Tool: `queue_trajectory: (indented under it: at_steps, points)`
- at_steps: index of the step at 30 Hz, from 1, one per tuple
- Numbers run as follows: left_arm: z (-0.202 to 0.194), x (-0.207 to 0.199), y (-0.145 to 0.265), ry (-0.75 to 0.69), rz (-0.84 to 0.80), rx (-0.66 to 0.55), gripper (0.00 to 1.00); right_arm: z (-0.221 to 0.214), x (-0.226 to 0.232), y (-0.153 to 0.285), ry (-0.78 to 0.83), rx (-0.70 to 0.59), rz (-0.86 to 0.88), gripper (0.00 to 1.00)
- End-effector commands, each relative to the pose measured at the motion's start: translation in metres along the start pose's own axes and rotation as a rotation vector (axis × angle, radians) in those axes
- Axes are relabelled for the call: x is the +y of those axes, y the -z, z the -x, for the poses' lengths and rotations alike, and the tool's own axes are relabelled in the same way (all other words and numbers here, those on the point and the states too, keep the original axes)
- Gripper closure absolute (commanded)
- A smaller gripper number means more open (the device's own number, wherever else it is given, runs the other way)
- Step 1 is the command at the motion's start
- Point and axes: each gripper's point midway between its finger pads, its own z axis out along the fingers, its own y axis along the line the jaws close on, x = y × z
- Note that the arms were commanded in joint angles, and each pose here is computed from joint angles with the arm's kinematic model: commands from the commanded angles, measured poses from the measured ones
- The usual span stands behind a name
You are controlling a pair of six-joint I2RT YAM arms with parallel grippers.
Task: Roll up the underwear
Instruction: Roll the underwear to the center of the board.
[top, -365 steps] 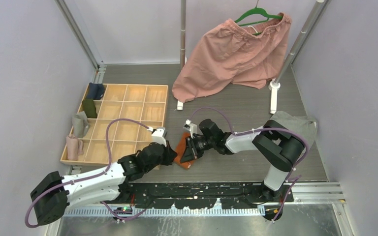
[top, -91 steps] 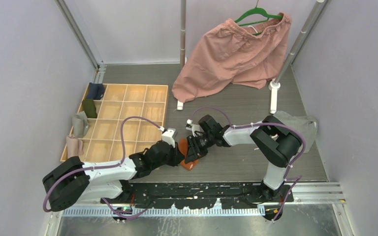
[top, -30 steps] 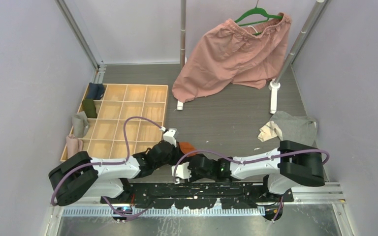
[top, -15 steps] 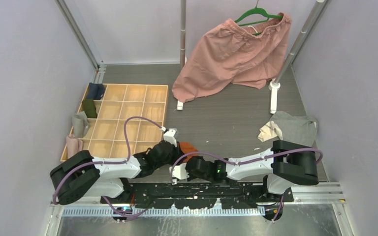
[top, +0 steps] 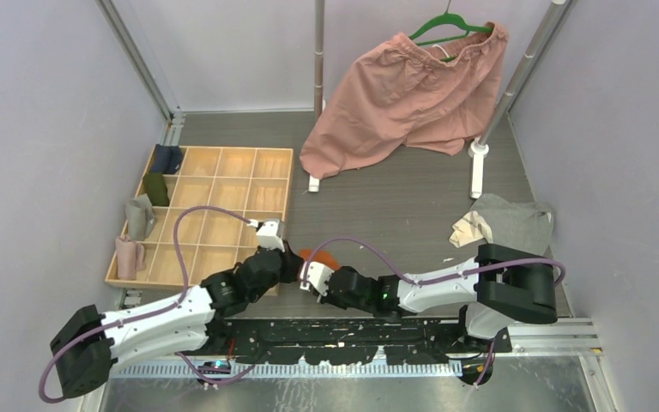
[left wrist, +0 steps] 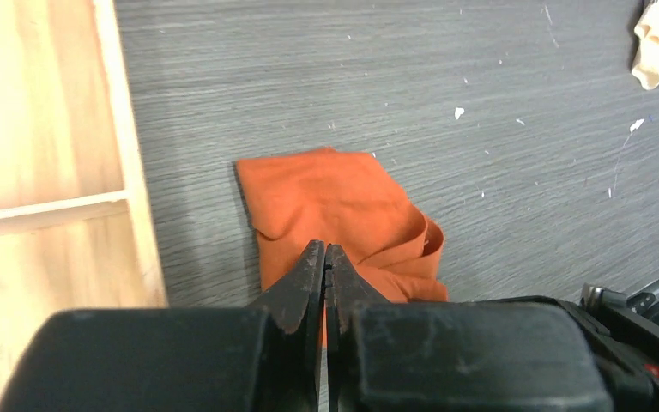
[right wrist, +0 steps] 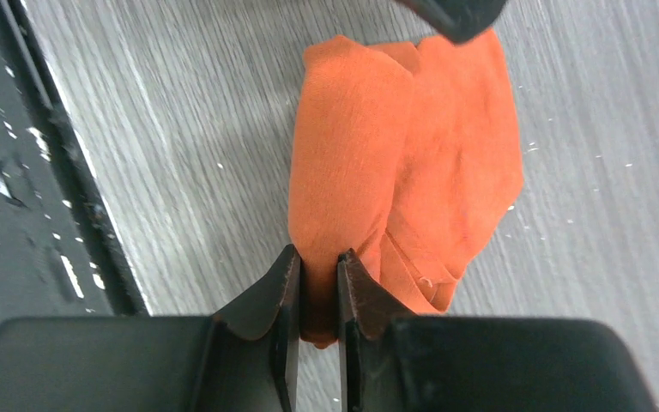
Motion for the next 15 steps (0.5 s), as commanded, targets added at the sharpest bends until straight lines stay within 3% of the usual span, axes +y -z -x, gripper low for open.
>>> queue_trajectory:
  at_steps: [1,7,11,15]
  points:
    - [0.004,0.025,0.012,0.0,0.086,-0.041,0.98,-0.01,0.034,0.002,-0.268,-0.005,0.163,0.99]
    - [0.005,0.009,0.02,0.004,-0.041,-0.053,0.99,-0.008,0.031,0.001,-0.5,0.007,0.279,0.99]
    - [0.004,-0.002,0.021,-0.012,-0.095,-0.043,0.99,-0.013,0.029,-0.001,-0.698,0.135,0.4,0.99]
    - [0.005,-0.01,0.019,-0.024,-0.129,-0.038,0.99,-0.015,0.027,-0.003,-0.828,0.155,0.457,0.99]
